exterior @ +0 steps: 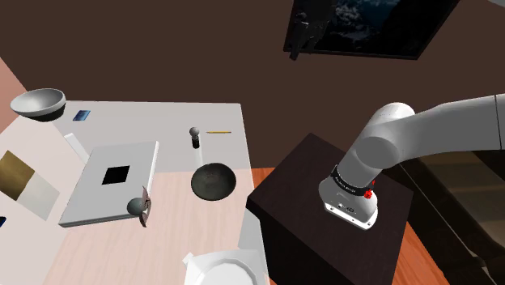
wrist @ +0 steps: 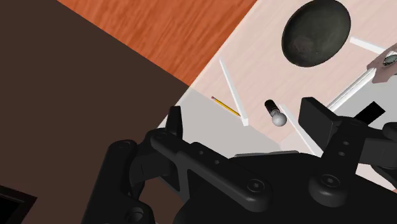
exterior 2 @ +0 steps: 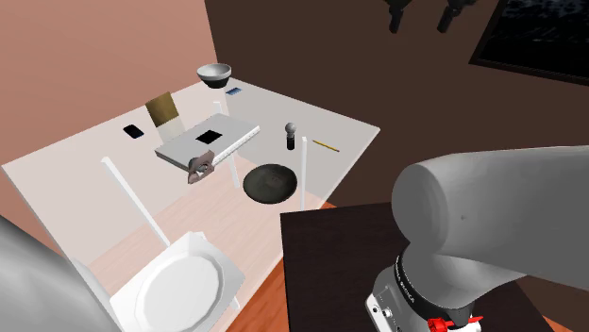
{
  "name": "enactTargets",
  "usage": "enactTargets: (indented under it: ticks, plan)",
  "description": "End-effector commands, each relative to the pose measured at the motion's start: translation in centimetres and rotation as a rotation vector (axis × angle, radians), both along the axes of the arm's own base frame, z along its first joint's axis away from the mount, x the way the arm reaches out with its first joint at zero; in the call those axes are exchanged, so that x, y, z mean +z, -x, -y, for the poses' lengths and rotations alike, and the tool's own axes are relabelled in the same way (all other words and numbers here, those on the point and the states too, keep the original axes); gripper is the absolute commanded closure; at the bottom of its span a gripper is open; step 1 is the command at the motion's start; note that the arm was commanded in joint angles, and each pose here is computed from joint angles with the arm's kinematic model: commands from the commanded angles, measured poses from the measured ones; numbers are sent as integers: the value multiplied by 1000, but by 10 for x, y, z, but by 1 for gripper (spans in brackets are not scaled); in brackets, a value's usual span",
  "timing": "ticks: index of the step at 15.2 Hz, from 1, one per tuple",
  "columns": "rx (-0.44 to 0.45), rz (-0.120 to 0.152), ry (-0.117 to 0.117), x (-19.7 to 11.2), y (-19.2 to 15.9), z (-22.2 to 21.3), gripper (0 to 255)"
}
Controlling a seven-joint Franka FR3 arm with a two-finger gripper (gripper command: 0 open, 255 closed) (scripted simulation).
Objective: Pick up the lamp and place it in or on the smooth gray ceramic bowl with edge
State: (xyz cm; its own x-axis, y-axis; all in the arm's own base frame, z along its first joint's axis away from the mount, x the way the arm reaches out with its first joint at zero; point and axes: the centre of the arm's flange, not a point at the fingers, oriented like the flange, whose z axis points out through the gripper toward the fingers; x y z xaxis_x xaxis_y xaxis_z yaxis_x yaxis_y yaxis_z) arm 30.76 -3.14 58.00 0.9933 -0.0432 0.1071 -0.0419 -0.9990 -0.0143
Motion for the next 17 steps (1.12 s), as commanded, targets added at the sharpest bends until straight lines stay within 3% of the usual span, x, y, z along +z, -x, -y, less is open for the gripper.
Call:
enactTargets:
  ticks: [1, 17]
  plan:
    - [0, 0, 0, 0, 0, 0, 0]
    - [16, -15, -58, -152, -129, -65, 0]
